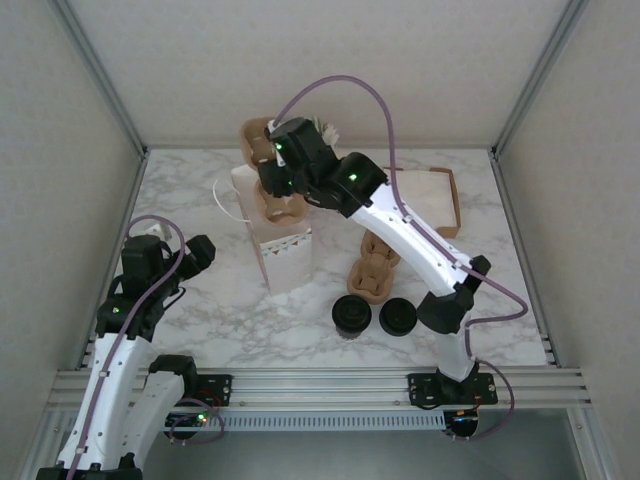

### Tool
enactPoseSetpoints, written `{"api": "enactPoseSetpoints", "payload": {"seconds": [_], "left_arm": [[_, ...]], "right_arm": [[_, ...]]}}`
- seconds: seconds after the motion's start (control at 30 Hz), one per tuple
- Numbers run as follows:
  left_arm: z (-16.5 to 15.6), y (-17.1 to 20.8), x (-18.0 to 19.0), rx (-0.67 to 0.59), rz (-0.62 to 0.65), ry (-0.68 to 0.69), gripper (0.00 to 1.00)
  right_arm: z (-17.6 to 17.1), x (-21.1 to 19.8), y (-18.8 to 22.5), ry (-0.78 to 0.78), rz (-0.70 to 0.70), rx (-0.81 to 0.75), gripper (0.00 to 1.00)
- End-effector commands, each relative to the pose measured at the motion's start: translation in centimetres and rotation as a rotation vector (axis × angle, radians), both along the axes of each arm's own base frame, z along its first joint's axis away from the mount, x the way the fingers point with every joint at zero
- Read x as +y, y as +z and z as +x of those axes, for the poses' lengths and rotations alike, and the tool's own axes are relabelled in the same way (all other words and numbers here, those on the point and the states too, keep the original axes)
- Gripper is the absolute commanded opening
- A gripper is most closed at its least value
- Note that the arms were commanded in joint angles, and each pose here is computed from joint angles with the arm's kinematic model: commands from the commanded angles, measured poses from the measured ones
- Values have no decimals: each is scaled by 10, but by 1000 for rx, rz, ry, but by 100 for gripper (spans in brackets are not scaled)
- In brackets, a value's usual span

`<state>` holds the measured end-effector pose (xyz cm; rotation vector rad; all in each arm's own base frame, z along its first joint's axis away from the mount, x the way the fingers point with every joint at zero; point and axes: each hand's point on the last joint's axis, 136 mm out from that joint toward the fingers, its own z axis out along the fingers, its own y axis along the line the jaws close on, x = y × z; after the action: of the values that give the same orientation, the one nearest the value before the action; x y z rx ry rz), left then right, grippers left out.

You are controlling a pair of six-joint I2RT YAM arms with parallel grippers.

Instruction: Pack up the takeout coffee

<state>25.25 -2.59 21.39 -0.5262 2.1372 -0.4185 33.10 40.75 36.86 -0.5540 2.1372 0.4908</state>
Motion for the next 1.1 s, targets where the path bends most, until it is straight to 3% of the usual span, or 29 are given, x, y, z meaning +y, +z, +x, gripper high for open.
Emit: {"api": "enactPoseSetpoints", "payload": {"seconds": [0.0,0.43,1.07], "left_arm": [[-2,6,-1,-2,14,-10,89],[-1,7,0,-6,17,-10,89],[-1,7,0,-4,16,-11,89]], "right_arm": [[1,5,-3,-22,-14,-3,33],[-5,3,-50,-47,-175,70,33],[-9,3,-78,-53,-243,151,33]]}}
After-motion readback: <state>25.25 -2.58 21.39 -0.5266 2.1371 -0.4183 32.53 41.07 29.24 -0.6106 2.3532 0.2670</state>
